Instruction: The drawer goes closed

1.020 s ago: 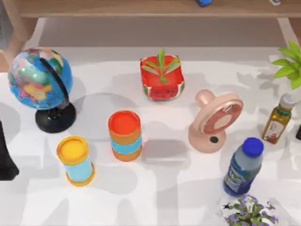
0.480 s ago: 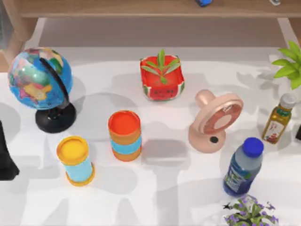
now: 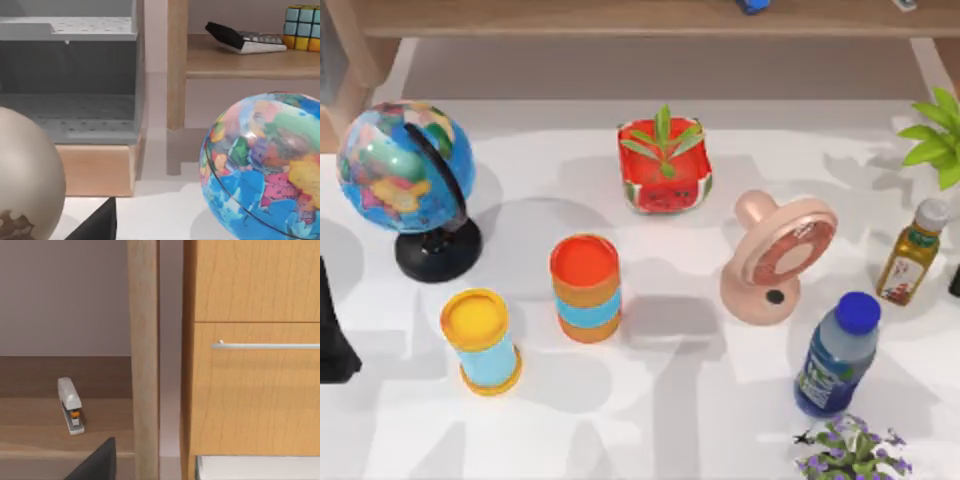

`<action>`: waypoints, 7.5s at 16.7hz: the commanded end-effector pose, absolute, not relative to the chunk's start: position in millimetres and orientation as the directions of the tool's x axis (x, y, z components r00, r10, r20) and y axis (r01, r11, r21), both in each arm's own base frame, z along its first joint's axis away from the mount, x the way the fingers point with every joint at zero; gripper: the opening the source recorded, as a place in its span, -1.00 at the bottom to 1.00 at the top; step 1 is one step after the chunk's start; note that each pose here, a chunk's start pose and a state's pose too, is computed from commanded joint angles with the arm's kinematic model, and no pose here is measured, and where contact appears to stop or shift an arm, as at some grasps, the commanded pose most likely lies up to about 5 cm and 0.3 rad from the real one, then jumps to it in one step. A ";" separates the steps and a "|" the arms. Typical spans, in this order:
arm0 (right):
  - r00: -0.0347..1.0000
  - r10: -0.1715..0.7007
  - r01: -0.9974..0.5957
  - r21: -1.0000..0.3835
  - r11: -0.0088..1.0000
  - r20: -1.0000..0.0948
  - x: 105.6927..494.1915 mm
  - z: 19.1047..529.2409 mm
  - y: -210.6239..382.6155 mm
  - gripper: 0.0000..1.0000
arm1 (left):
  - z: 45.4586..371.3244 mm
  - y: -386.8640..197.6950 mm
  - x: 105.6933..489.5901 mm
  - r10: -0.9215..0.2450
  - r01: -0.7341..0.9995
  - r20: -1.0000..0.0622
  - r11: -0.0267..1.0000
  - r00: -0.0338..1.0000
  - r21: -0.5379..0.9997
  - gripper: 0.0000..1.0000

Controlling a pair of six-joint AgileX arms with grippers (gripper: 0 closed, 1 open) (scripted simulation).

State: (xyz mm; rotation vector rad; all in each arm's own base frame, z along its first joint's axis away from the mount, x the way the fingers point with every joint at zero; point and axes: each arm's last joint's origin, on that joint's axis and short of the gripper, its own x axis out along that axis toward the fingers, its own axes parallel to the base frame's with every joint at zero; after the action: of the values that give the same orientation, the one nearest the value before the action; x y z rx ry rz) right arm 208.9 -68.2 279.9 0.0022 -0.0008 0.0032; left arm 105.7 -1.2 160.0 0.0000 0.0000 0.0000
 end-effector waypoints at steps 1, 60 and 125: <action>1.000 0.003 -0.003 0.003 1.000 -0.001 217.0 281.7 -75.2 1.00 | 160.0 -1.2 105.7 0.000 0.000 0.000 1.000 1.000 0.000 1.00; 1.000 -0.010 0.000 -1.000 0.000 0.000 250.0 89.2 -178.9 -0.21 | 160.0 -1.2 105.7 0.000 0.000 0.000 1.000 1.000 0.000 1.00; 1.000 -0.023 -0.007 -1.000 0.011 -0.007 435.3 88.4 -184.4 0.06 | 160.0 -1.2 105.7 0.000 0.000 0.000 1.000 1.000 0.000 1.00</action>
State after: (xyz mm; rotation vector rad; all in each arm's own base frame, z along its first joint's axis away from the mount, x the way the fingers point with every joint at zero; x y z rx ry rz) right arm 435.3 -184.4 88.4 -1.5600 0.0235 -0.0122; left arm 105.7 -1.2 160.0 0.0000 0.0000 0.0000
